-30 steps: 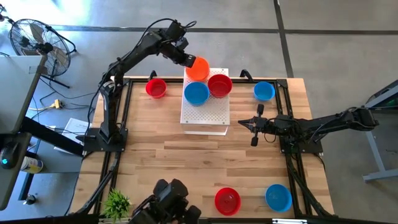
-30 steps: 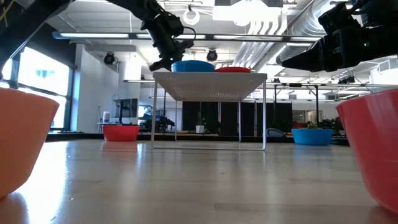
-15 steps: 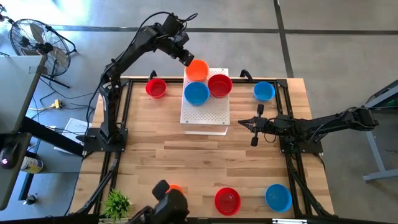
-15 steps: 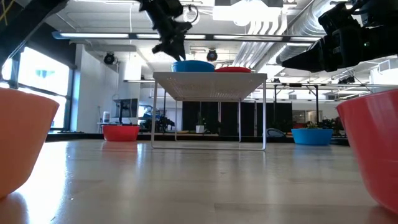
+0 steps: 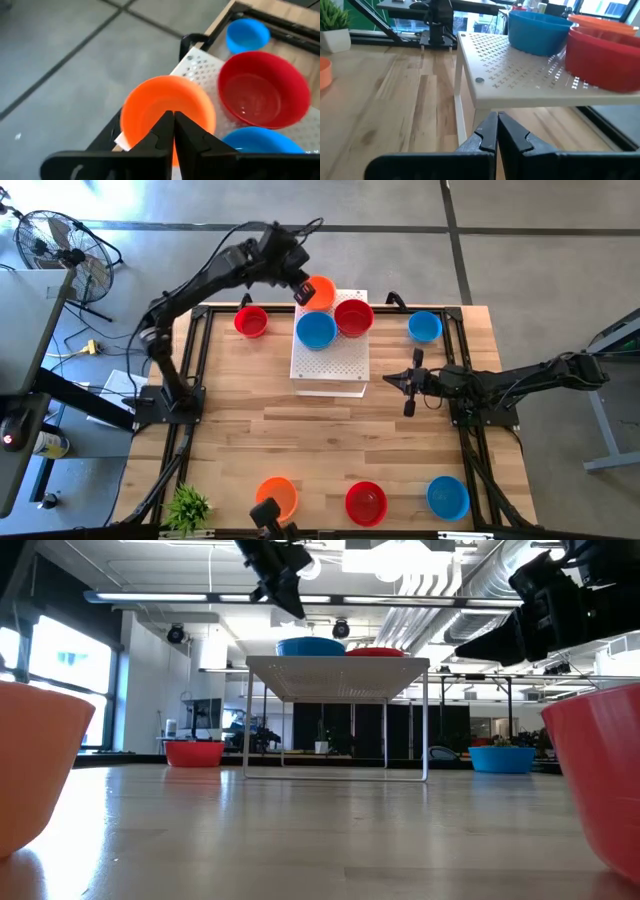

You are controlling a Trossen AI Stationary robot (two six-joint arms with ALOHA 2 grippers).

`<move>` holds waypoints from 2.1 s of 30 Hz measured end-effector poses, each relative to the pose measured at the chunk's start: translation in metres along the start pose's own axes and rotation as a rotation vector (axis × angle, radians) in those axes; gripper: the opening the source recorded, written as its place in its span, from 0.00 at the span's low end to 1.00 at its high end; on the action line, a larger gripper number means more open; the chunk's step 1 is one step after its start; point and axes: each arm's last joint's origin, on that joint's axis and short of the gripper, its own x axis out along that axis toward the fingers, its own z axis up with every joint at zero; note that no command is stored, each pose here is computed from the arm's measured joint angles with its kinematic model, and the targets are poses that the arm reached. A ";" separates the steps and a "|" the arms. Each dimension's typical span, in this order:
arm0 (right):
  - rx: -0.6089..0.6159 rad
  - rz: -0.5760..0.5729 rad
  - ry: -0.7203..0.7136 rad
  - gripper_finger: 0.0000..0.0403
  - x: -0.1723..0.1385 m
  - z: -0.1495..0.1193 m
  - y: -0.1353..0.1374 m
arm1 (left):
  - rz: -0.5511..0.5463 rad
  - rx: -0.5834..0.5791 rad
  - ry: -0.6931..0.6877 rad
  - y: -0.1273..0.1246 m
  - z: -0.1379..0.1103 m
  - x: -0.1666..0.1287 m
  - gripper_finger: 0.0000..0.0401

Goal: Pick & Place Mini bowls
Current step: Stack the blue bowl on top of the blue bowls on the shelf

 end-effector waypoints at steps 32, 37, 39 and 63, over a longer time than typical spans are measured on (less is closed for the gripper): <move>0.193 -0.326 0.069 0.00 0.000 0.011 -0.013 | -0.156 0.084 -0.533 -0.007 -0.239 -0.073 0.01; 0.233 -0.480 0.215 0.00 -0.004 0.039 -0.030 | -0.191 0.039 -0.590 0.002 -0.257 -0.080 0.01; 0.250 -0.551 0.273 0.00 -0.008 0.048 -0.039 | -0.217 -0.009 -0.614 0.006 -0.258 -0.084 0.01; 0.902 -1.381 0.573 0.42 -0.022 -0.018 -0.144 | -0.435 -0.061 -0.749 -0.014 -0.302 -0.051 0.00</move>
